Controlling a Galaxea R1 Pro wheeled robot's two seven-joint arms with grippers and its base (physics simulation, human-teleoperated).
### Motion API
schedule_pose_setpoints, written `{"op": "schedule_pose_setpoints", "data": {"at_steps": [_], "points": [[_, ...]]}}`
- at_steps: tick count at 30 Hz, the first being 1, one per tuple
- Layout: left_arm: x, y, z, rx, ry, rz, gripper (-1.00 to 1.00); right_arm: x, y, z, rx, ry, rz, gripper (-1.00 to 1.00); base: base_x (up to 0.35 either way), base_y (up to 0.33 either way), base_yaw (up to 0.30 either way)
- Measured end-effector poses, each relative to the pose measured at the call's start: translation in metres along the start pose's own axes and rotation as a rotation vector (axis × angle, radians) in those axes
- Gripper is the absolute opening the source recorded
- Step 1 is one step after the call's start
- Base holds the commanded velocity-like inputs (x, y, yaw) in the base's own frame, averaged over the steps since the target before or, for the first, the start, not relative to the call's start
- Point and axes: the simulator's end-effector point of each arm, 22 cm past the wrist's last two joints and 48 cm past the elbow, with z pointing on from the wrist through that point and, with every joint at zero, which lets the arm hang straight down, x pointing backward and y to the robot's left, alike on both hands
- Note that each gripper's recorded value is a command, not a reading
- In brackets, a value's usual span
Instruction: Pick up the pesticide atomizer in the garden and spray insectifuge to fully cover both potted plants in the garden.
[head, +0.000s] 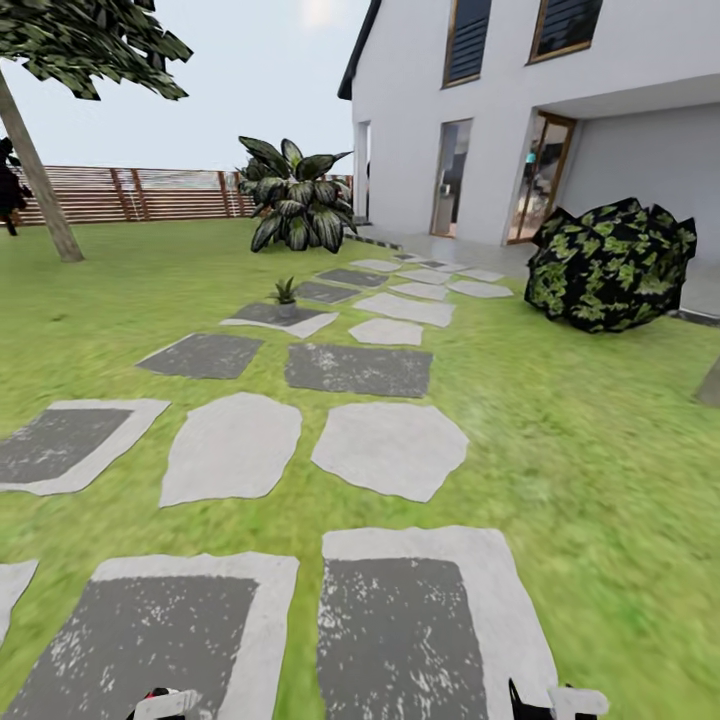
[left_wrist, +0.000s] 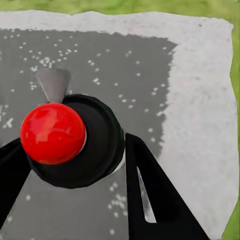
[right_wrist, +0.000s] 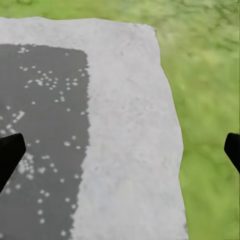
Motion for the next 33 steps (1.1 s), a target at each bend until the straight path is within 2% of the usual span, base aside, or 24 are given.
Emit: {"op": "schedule_pose_setpoints", "data": {"at_steps": [15,33], "points": [[0.0000,-0.0001,0.0000,0.000,0.000,0.000,-1.00,0.0000,0.0001,0.0000,0.000,0.000,0.000,1.00,0.330,0.014,0.258],[-0.0001,-0.0003,0.0000,0.001,0.000,0.000,-1.00,0.0000,-0.0010,0.0000,0.001,0.000,-0.001,1.00,0.331,0.109,0.012]]}}
